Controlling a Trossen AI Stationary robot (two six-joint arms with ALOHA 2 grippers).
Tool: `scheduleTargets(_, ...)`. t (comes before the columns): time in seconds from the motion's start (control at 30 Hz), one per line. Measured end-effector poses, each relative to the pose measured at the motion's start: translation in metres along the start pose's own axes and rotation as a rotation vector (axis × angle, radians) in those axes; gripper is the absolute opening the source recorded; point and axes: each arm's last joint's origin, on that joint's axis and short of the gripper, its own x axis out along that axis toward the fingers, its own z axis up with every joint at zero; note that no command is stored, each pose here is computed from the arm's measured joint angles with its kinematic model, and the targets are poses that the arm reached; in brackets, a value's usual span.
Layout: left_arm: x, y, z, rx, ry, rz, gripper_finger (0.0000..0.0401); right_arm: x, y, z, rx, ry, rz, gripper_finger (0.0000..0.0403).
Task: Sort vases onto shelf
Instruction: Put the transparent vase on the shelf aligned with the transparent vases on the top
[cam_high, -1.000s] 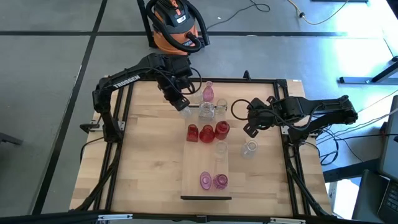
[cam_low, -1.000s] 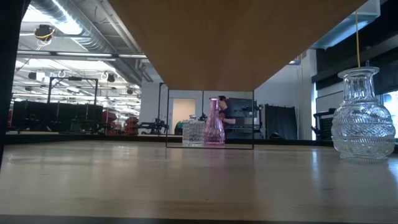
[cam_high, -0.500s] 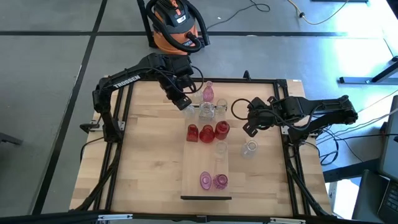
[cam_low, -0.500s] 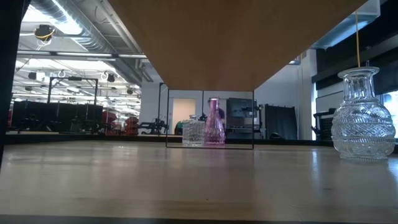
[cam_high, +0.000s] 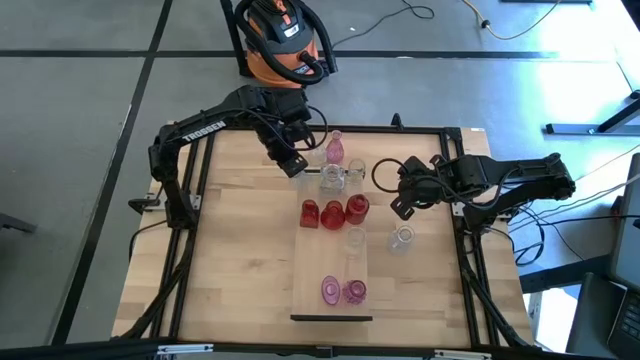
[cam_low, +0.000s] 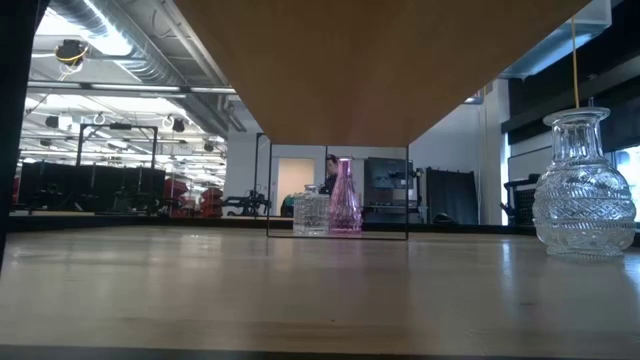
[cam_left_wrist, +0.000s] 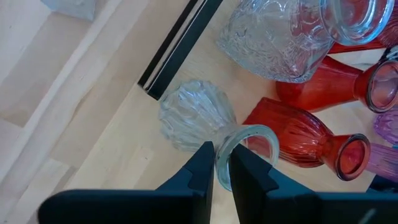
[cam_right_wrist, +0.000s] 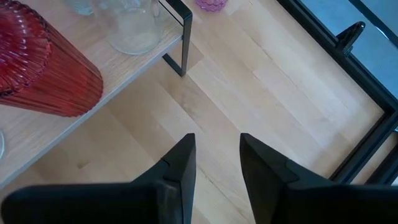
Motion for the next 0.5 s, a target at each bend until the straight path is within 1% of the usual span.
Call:
scheduleTargets(0.3, 0.0001, -0.0009, 0.0011, 0.005, -0.011, -0.007, 0.0039, 0.0000, 0.0000, 0.0000, -0.001, 0.000, 0.000, 0.0108)
scheduleTargets(0.5, 0.0004, -0.0046, 0.0029, 0.019, -0.024, -0.059, 0.0039, 0.0000, -0.0001, 0.0000, -0.001, 0.000, -0.001, 0.0108)
